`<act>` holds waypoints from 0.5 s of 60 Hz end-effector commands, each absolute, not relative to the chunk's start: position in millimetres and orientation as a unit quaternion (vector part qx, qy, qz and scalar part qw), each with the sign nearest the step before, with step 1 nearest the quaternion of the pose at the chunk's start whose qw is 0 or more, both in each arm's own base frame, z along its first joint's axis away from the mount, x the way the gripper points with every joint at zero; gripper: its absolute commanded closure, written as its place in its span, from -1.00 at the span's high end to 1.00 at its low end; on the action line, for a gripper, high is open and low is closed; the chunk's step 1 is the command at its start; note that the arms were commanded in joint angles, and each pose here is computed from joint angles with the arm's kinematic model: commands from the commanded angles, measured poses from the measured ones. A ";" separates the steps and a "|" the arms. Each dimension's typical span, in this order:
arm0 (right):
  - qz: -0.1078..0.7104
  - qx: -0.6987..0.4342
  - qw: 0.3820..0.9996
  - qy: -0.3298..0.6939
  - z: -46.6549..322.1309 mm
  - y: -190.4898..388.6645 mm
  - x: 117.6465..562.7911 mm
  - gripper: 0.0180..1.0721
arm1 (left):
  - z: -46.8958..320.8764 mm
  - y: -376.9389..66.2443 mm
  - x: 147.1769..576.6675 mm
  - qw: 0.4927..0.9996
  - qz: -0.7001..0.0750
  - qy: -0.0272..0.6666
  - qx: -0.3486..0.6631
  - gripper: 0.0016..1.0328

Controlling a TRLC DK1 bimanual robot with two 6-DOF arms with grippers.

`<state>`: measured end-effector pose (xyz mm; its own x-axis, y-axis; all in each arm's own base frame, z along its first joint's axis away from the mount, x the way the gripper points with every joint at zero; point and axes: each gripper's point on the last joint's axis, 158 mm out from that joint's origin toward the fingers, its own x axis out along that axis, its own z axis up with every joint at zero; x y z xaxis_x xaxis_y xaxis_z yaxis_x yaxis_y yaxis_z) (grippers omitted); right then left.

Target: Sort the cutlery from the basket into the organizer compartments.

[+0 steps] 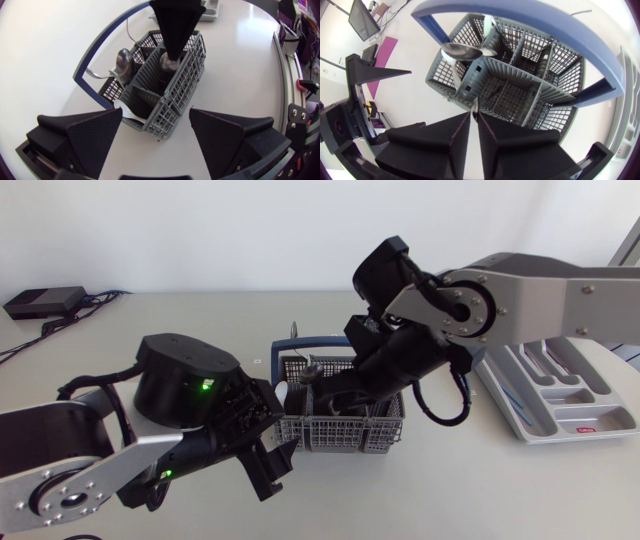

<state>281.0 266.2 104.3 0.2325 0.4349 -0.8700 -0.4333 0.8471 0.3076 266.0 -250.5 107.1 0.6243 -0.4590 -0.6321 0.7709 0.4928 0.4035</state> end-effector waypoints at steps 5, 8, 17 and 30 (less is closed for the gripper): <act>0.290 0.013 0.792 0.537 133.3 269.2 280.4 -0.67 | 97.3 -247.2 261.7 0.830 -0.369 0.240 0.344 0.78; 0.293 0.015 0.790 0.539 135.3 269.5 278.1 -0.67 | 96.8 -247.6 261.4 0.829 -0.369 0.240 0.344 0.78; 0.292 0.016 0.790 0.538 137.2 266.0 275.4 -0.67 | 96.4 -248.2 261.2 0.829 -0.370 0.241 0.345 0.78; 0.294 0.005 0.789 0.539 115.5 266.4 275.9 -0.65 | 94.5 -249.1 260.2 0.827 -0.371 0.242 0.346 0.78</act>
